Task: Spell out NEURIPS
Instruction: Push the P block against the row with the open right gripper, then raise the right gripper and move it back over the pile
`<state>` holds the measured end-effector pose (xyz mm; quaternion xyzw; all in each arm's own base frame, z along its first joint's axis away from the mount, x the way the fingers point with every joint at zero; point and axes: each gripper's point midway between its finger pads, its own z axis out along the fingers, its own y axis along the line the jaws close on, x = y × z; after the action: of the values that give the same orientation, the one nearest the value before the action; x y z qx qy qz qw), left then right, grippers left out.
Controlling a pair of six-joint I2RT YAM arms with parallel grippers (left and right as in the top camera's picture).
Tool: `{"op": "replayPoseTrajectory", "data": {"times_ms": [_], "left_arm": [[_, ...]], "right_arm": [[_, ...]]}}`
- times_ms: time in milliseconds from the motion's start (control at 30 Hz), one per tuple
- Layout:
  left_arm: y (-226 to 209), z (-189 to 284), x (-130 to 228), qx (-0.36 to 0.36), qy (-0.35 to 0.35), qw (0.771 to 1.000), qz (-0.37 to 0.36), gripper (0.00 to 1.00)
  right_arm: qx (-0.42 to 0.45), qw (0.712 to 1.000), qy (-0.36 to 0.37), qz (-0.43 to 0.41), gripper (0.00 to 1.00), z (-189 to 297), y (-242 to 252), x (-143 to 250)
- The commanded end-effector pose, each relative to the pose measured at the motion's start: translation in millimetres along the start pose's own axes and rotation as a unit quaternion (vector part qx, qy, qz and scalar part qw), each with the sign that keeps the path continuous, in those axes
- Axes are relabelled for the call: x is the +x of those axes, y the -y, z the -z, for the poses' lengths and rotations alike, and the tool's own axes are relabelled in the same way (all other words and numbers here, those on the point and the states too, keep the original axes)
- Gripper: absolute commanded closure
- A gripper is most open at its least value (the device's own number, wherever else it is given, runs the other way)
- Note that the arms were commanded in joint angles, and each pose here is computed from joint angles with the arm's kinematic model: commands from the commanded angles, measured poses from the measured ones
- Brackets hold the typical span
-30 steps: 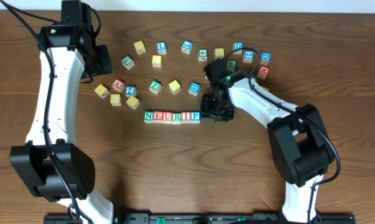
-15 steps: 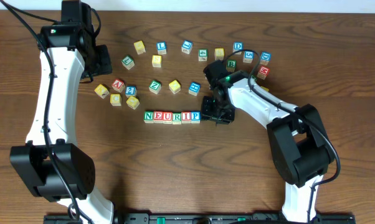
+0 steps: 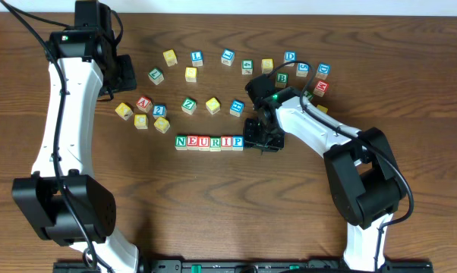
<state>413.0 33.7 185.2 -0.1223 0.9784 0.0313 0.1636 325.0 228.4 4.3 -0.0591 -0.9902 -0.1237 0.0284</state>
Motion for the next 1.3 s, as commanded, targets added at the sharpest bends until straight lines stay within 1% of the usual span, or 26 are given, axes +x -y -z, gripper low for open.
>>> {"op": "replayPoseTrajectory", "data": {"times_ms": [0,200,400,600,767,933,1100,1133,1200,1233,1267], "left_arm": [[-1.8,14.2,-7.9,0.002,0.021,1.0,-0.002,0.52],[-1.9,14.2,-7.9,0.002,0.021,1.0,-0.003,0.52],[-1.9,14.2,-8.0,0.002,0.021,1.0,-0.003,0.52],[-1.7,15.8,-9.5,0.003,0.024,1.0,-0.004,0.52],[-1.2,31.3,-19.6,0.007,0.049,0.999,-0.012,0.52],[-2.7,56.5,-23.4,0.012,0.081,0.997,-0.009,0.52],[-5.1,76.0,-23.4,0.014,0.104,0.994,-0.007,0.52],[-5.3,77.9,-23.3,0.014,0.106,0.994,-0.007,0.45],[-5.4,79.1,-23.2,0.015,0.107,0.994,-0.007,0.28],[-5.4,79.1,-23.2,0.015,0.107,0.994,-0.007,0.22],[-5.4,79.0,-23.1,0.014,0.107,0.994,-0.007,0.18]], "right_arm": [[0.005,1.0,-0.003,0.014,0.54,-6.3,3.1,-0.2],[0.001,1.0,0.003,0.019,0.55,8.0,12.5,-16.4],[0.006,0.998,0.01,0.061,0.57,37.3,14.8,-31.9],[0.004,0.994,0.036,0.105,0.53,77.8,1.4,-50.4],[-0.014,0.988,0.081,0.133,0.49,121.2,-19.5,-71.0],[-0.038,0.976,0.152,0.149,0.48,168.9,-43.3,-95.7],[-0.034,0.963,0.217,0.154,0.46,205.7,-53.0,-116.0],[-0.035,0.961,0.225,0.154,0.46,208.8,-54.5,-118.4],[-0.04,0.96,0.231,0.151,0.46,210.4,-56.6,-121.0],[-0.04,0.96,0.231,0.15,0.46,210.4,-56.7,-121.2],[-0.04,0.96,0.231,0.15,0.46,210.2,-56.5,-121.2]]}}
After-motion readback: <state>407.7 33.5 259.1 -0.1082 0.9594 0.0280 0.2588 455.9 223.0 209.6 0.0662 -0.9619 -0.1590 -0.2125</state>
